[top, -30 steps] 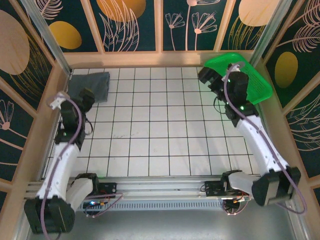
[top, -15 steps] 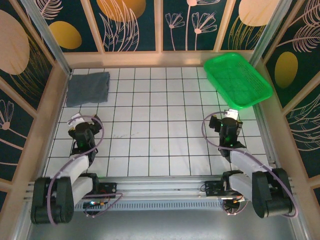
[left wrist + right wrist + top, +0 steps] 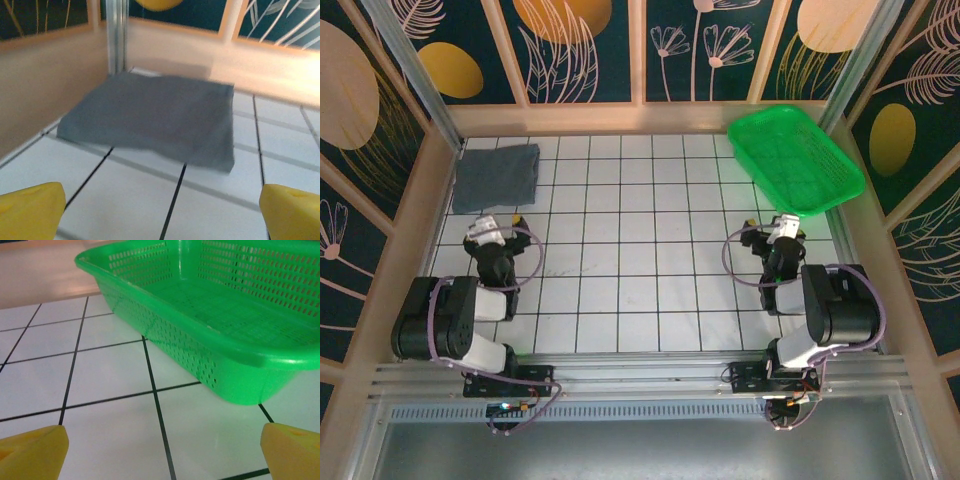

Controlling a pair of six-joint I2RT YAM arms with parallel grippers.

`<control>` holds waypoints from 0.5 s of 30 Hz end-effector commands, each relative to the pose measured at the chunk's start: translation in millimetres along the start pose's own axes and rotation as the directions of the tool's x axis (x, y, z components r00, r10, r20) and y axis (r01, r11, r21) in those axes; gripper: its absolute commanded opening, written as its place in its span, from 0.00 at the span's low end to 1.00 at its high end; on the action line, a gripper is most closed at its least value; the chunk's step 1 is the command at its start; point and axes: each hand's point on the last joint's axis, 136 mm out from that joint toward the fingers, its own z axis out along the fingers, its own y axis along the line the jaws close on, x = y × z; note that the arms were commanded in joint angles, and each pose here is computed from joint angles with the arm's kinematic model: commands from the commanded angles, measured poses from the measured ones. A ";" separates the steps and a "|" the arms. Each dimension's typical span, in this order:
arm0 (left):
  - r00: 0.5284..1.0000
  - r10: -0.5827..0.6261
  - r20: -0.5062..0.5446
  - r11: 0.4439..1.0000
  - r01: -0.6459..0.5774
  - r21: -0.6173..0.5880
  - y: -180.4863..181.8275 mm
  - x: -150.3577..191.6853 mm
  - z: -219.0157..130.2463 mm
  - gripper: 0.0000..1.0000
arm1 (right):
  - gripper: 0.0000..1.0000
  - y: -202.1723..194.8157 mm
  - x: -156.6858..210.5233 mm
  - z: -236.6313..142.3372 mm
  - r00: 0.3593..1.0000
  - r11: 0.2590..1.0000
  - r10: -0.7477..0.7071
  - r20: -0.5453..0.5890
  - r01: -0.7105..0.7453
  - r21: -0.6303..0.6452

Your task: Fold and stack the t-shirts

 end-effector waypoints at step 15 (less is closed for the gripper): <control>0.996 0.021 0.089 0.997 -0.028 0.075 -18.5 -26.8 5.9 0.99 | 0.99 13.2 -25.9 7.3 0.997 0.994 0.025 0.074 -0.017 -0.108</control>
